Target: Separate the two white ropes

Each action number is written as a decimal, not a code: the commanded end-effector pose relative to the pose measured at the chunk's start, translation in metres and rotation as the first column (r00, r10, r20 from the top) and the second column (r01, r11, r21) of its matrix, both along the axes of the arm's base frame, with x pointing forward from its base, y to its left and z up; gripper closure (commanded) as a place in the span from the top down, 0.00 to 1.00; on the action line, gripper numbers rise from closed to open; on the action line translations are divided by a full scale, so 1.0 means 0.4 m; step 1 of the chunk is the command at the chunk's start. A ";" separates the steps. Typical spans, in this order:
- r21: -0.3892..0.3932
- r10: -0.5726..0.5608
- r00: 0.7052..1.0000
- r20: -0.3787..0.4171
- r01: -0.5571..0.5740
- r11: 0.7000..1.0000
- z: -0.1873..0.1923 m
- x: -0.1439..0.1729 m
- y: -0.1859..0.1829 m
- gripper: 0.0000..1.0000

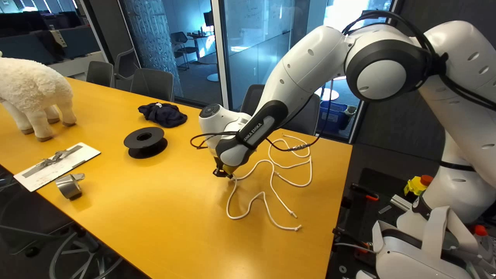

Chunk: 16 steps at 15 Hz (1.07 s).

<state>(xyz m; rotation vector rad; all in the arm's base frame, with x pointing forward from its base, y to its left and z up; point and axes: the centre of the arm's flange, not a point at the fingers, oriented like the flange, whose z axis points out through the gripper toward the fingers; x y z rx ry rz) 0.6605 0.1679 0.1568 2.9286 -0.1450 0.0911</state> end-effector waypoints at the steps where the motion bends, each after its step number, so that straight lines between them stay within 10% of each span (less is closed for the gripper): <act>1: -0.113 -0.151 0.987 0.055 0.156 0.981 0.002 -0.007 0.003 0.01; 16: -0.283 -0.550 0.828 0.104 0.555 0.782 -0.066 0.059 -0.080 0.01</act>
